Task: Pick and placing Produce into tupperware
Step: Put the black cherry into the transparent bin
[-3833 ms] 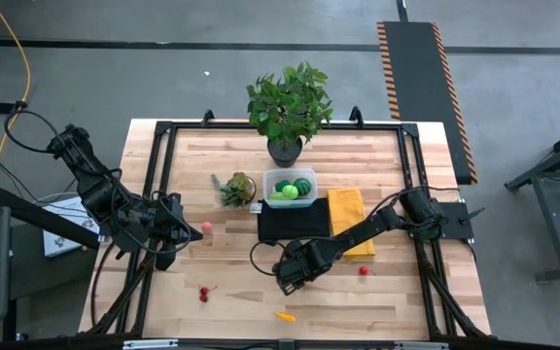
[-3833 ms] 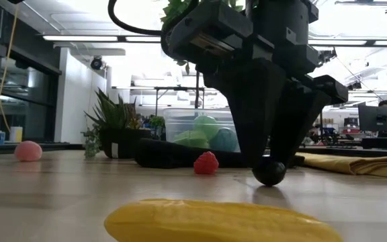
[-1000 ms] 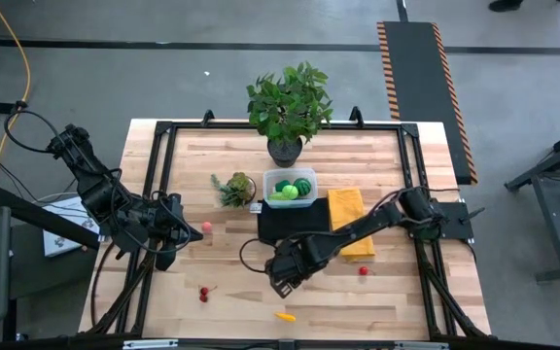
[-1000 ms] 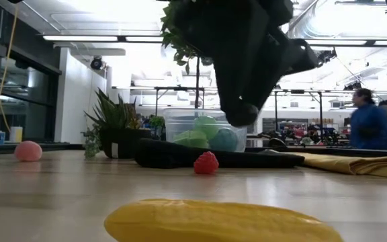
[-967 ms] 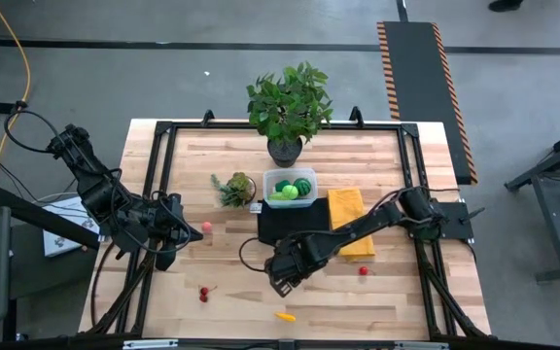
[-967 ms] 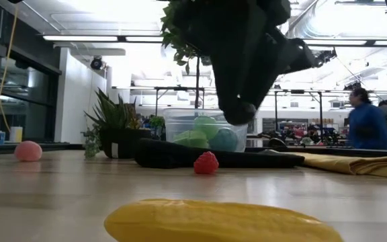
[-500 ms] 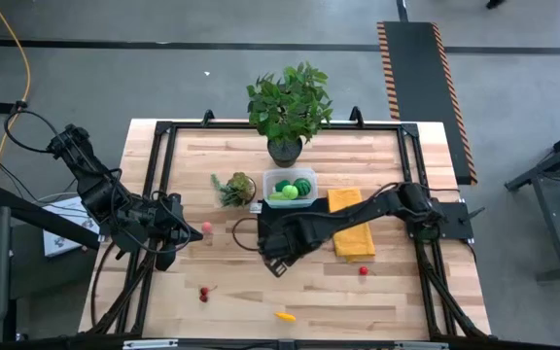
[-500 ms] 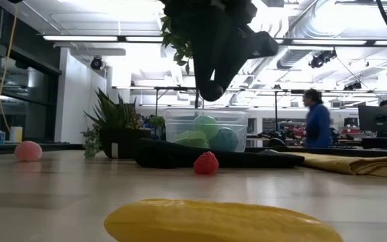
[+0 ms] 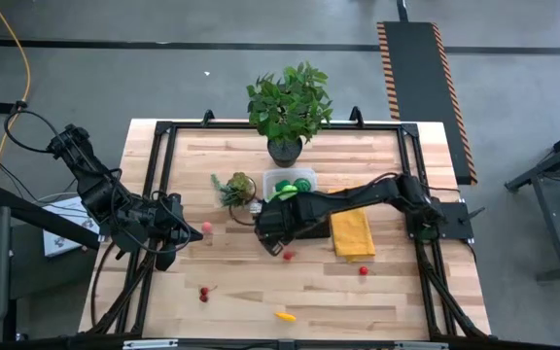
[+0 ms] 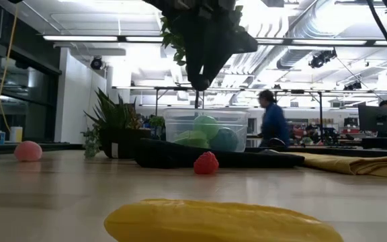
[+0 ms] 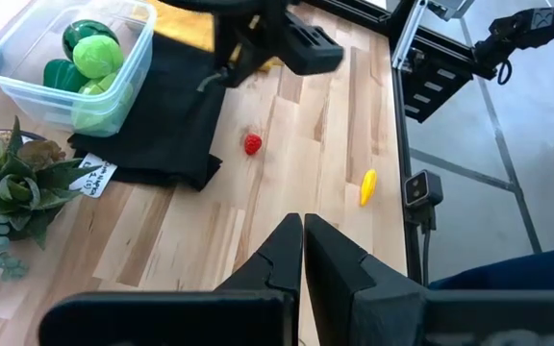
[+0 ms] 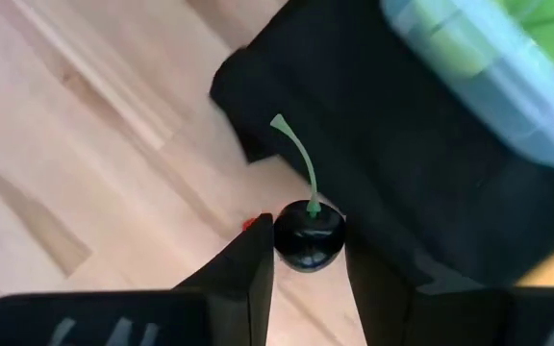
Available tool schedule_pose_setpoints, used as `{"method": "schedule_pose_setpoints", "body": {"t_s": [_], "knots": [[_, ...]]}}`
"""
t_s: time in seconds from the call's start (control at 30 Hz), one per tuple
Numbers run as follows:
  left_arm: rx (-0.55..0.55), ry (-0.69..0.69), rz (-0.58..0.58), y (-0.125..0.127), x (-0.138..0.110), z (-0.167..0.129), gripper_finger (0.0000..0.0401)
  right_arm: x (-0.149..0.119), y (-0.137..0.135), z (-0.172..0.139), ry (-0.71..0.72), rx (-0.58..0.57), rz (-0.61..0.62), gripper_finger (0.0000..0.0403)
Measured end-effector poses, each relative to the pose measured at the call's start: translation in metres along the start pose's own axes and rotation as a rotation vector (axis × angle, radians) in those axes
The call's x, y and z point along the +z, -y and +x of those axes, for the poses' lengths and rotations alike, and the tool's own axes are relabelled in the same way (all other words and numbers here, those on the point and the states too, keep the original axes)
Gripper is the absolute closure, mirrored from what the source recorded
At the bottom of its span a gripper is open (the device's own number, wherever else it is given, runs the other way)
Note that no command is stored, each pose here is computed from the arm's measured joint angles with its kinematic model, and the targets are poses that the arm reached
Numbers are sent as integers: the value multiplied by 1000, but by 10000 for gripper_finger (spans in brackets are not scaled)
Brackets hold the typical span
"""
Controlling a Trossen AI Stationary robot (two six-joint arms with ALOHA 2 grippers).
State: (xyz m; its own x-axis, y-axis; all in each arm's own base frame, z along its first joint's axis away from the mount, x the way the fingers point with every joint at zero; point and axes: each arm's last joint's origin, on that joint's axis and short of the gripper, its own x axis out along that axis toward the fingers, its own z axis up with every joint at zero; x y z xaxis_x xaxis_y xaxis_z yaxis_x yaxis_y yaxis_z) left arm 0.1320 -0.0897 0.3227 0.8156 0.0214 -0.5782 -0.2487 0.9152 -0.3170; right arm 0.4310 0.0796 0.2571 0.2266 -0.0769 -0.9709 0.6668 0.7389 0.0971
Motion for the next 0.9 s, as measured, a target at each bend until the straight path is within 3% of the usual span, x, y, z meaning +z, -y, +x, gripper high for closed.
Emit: {"method": "schedule_pose_setpoints", "body": {"t_s": [0.9], "knots": [[39, 37, 16, -1, 1, 0, 396, 57, 55, 4, 105, -180, -47, 304]]}}
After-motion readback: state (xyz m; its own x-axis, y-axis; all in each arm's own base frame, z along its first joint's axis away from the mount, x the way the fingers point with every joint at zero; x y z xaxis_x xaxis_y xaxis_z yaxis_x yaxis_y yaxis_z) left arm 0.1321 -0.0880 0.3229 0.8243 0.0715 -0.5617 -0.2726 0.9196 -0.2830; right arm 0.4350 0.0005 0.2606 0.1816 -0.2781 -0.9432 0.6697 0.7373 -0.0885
